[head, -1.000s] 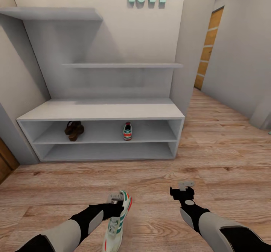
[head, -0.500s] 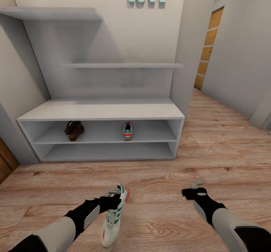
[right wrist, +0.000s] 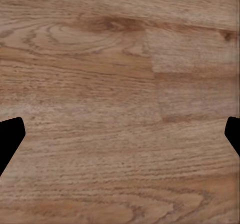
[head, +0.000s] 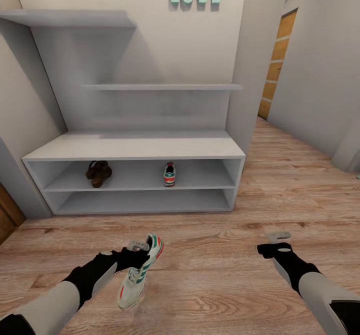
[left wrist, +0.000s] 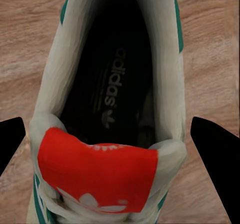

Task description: Pick up the two gym shoes and the two sandals from the corridor floor and place them onto the hallstand (shoe rack) in the corridor, making sure they are on the rack and not on the floor. Arrange them so the two gym shoes are next to each other and the two sandals are next to each other.

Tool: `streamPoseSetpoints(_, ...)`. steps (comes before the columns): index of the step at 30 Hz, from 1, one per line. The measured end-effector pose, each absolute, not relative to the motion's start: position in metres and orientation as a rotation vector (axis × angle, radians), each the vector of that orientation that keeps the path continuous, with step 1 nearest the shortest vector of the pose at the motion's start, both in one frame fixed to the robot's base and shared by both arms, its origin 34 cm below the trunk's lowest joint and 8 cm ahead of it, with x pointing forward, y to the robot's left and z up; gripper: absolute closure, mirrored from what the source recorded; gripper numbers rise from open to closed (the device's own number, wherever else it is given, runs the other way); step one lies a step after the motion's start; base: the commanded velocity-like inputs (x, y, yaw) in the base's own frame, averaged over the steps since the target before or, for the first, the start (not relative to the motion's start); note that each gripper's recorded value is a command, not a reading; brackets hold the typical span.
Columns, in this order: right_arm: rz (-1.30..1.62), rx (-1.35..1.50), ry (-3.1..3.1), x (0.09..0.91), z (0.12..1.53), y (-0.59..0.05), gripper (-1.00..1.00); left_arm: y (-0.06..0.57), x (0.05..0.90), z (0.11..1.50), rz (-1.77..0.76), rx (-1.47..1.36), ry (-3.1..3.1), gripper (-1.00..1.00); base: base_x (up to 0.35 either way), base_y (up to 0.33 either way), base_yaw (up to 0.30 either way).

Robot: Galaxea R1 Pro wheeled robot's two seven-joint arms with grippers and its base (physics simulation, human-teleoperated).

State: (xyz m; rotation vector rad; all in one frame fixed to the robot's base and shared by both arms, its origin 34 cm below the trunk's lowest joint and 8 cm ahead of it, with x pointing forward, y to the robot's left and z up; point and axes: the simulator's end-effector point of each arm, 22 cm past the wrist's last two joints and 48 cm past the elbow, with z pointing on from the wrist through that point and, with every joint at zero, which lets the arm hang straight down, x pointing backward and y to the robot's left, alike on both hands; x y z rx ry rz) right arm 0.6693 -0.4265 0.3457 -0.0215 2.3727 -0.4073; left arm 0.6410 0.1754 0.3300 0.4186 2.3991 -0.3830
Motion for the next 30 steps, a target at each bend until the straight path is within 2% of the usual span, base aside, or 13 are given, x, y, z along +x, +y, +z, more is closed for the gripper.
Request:
streamPoseSetpoints(4,-0.351,-0.05,2.382,0.67,0.344,-0.421,-1.0,0.169,0.641,0.349,-0.425,0.628,2.328,1.0,0.0,0.0,0.0)
streamPoseSetpoints(8,-0.281,-0.098,2.396,0.669,0.342,-0.419,-1.0,0.165,0.646,0.366,-0.437,0.713,2.272,1.0,0.0,0.0,0.0)
streamPoseSetpoints(17,-0.192,-0.255,2.423,0.663,0.338,-0.409,-1.0,0.149,0.663,0.404,-0.462,0.797,2.172,1.0,0.0,0.0,0.0)
streamPoseSetpoints(23,-0.198,-0.298,2.426,0.662,0.337,-0.409,-1.0,0.163,0.665,0.391,-0.426,0.773,2.222,1.0,0.0,0.0,0.0)
streamPoseSetpoints(25,-0.199,-0.305,2.427,0.662,0.337,-0.409,-1.0,0.18,0.664,0.369,-0.348,0.722,2.286,1.0,0.0,0.0,0.0)
streamPoseSetpoints(28,-0.199,-0.31,2.427,0.662,0.337,-0.409,-1.0,0.226,0.676,0.347,-0.066,0.578,2.342,1.0,0.0,0.0,0.0)
streamPoseSetpoints(30,-0.199,-0.311,2.427,0.661,0.337,-0.408,-1.0,0.233,0.681,0.346,0.013,0.535,2.341,1.0,0.0,0.0,0.0)
